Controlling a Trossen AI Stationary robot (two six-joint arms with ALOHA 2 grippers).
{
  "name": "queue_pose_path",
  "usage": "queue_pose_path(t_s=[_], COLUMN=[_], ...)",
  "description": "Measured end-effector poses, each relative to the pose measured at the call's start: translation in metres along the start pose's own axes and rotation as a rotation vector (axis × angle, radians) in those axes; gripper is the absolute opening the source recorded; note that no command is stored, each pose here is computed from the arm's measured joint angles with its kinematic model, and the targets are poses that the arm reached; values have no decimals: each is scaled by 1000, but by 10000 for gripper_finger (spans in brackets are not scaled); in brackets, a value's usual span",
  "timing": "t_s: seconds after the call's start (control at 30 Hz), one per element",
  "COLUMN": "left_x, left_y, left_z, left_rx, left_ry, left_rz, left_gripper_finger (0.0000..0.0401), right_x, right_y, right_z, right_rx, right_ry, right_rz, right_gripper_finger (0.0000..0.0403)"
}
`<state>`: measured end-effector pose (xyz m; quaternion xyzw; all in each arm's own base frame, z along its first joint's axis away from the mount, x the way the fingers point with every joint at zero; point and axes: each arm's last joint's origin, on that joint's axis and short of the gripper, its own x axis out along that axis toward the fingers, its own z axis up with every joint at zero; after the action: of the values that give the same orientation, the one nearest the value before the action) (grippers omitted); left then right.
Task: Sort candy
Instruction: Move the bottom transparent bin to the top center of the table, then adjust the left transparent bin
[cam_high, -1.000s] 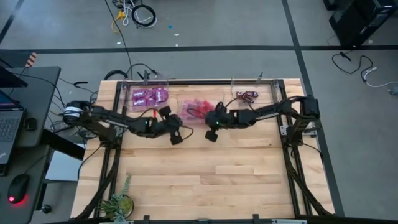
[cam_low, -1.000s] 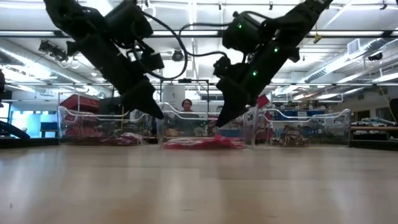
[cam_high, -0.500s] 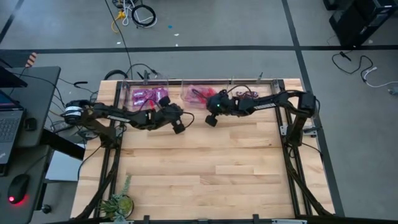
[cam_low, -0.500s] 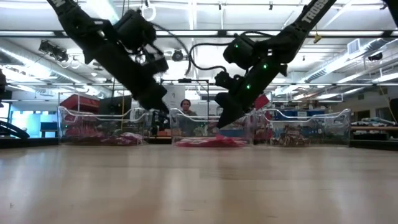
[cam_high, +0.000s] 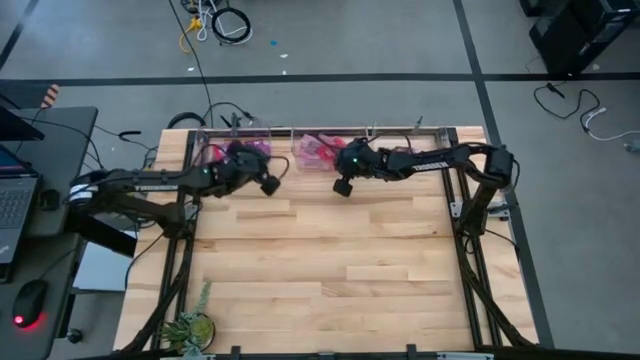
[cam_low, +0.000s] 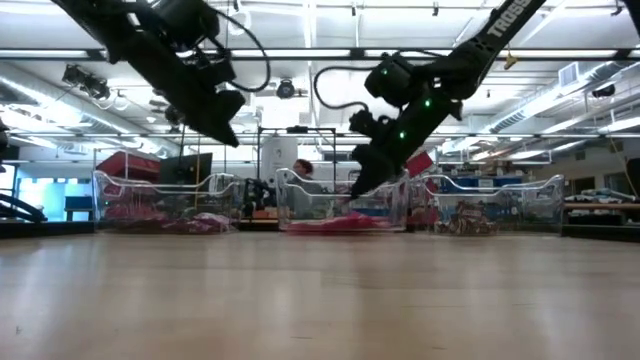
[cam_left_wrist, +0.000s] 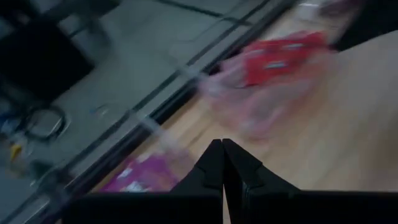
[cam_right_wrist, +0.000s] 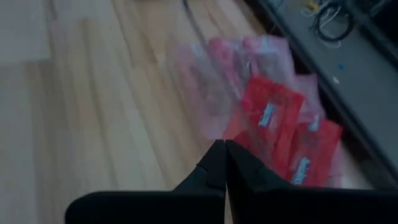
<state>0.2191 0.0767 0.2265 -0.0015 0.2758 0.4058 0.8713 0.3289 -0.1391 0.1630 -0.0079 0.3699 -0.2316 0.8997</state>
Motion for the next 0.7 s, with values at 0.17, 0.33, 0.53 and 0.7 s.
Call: queue_pose_path(t_s=[0.17,0.33,0.53,0.7], left_x=[19,46,75,92], left_y=[32,56,69,68], left_z=[-6,-11,-18,-21], left_rx=[-84,-165,-222,-243], left_ry=[94,133,143,112], left_rz=[100,85,-47,-114], left_gripper_finger=[0,0,0,0], right_x=[-19,-34,-47,-55], right_y=[8,11,11,9], right_z=[13,21,27,28], right_rx=[4,0,-9,-11], right_ry=[-60,-98,-126,-121], right_rz=[17,28,34,30], right_gripper_finger=[0,0,0,0])
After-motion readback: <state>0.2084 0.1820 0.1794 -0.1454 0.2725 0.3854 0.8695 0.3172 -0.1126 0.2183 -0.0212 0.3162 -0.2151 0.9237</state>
